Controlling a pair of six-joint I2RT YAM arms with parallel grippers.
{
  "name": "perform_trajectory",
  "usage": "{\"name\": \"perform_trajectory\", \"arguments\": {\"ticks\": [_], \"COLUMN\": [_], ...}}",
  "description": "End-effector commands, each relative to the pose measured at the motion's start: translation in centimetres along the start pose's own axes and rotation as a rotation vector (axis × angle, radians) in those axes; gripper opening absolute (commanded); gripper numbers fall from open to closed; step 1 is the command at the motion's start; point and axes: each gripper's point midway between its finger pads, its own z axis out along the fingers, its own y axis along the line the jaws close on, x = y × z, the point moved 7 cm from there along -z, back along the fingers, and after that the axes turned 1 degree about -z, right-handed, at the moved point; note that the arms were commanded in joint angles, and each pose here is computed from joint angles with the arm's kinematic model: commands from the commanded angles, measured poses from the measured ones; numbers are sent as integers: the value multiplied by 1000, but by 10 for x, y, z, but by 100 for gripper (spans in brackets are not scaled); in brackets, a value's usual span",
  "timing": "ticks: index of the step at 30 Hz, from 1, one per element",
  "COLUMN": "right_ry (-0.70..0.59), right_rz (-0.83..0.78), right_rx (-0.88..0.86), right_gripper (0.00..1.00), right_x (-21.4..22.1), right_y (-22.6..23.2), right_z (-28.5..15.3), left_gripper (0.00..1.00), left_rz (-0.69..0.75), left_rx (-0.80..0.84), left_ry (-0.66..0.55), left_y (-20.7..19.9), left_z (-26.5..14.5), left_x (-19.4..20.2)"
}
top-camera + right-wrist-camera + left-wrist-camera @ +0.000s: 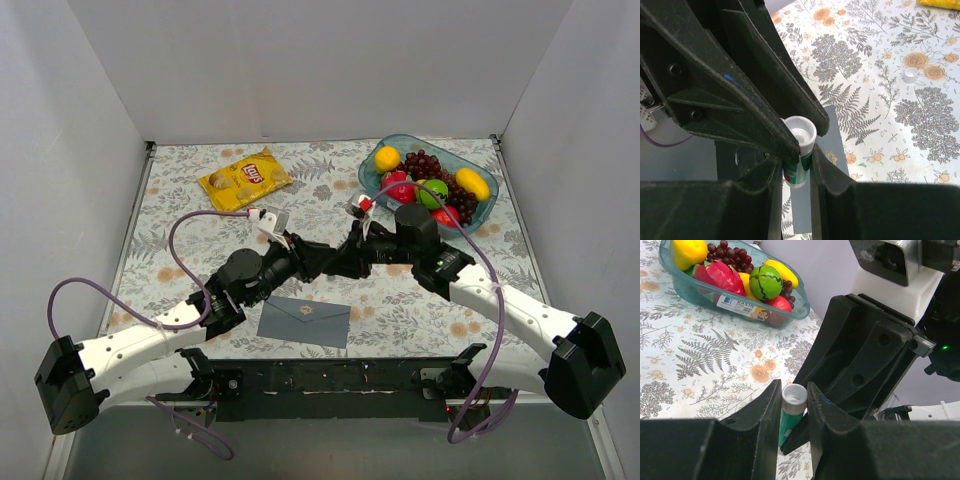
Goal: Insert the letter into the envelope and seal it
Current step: Screw the solid glue.
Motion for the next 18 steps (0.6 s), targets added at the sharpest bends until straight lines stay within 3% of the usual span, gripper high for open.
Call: {"name": "perform_trajectory", "arguments": {"ticks": [1, 5, 6, 14, 17, 18], "right_ry": [-184, -206, -210, -252, -251, -252], "right_rz": [-136, -133, -123, -133, -132, -131], "right_rx": [-18, -9, -13, -31, -32, -32], "right_gripper": [17, 24, 30, 34, 21, 6], "right_x": [-38, -38, -38, -46, -46, -46], "right_y": [12, 9, 10, 11, 11, 11], "right_z": [-6, -5, -4, -1, -1, -1], "left_gripper": [0, 0, 0, 0, 0, 0], "left_rz": [-9, -32, -36, -51, -49, -48], "left_rx": [-88, -116, -114, -118, -118, -118], "left_ry": [-17, -102, -121, -183, -191, -192], "left_y": [13, 12, 11, 9, 8, 8], "left_z": [-8, -11, -11, -10, -10, -10], "left_x": [4, -10, -14, -25, -27, -27]}}
